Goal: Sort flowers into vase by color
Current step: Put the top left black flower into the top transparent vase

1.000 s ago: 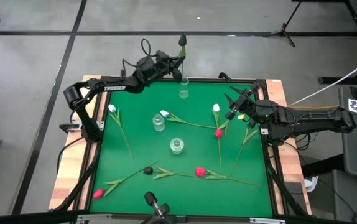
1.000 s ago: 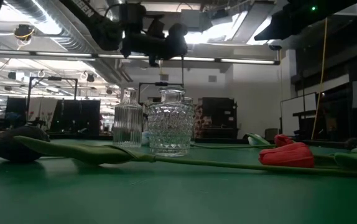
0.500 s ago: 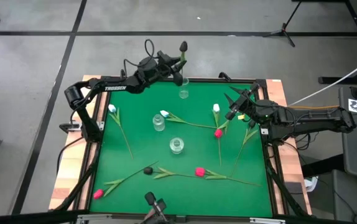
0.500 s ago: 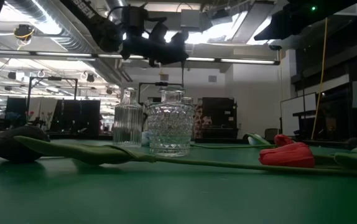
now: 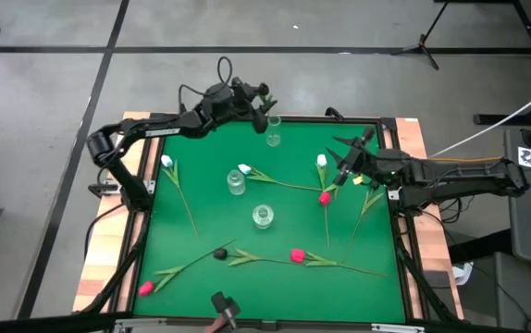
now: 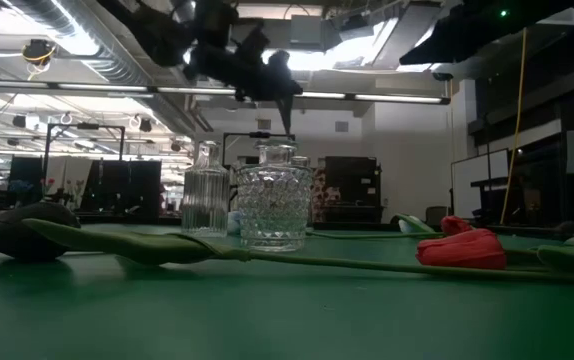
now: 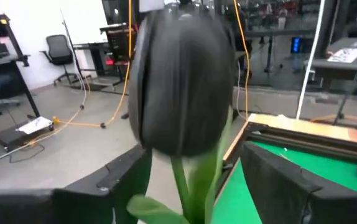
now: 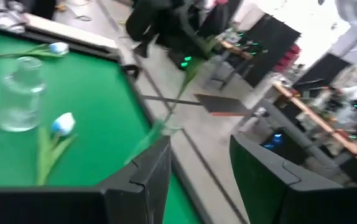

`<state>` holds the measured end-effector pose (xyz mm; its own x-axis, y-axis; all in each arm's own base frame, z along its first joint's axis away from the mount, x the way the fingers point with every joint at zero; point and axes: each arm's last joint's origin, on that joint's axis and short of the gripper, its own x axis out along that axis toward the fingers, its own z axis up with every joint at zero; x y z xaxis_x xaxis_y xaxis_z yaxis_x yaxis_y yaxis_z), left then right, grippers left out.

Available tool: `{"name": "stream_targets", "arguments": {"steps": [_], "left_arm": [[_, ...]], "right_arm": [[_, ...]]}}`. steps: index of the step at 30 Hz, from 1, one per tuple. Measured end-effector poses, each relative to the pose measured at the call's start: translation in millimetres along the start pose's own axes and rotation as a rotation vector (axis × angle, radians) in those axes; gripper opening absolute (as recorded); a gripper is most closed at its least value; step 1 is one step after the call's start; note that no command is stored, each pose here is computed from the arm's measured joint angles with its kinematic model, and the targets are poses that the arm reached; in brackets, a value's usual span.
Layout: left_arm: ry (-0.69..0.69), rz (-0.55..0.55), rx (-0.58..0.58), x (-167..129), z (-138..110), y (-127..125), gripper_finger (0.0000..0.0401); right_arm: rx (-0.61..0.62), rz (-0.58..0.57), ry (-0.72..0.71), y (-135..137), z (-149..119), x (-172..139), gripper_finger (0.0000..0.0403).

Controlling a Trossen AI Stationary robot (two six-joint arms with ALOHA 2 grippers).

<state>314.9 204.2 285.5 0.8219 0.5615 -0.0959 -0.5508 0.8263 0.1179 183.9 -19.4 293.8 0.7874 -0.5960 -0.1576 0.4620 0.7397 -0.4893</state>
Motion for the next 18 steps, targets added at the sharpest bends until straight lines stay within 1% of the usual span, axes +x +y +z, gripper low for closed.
{"name": "stream_targets", "arguments": {"steps": [5,7,11,14,18], "left_arm": [[0.086,-0.004,-0.019,-27,18,3,0.0244],[0.128,-0.004,-0.023,-38,23,4,0.0244],[0.17,-0.006,-0.037,-56,32,6,0.0245],[0.193,-0.008,-0.038,-65,35,6,0.0244],[0.191,-0.008,-0.033,-66,36,6,0.0245]], "right_arm": [[-0.01,0.037,0.056,15,-6,15,0.0166],[-0.03,0.052,0.087,22,-10,22,0.0166],[-0.046,0.076,0.143,35,-17,34,0.0166],[-0.06,0.114,0.165,40,-21,38,0.0166],[-0.05,0.119,0.164,41,-21,39,0.0166]]}}
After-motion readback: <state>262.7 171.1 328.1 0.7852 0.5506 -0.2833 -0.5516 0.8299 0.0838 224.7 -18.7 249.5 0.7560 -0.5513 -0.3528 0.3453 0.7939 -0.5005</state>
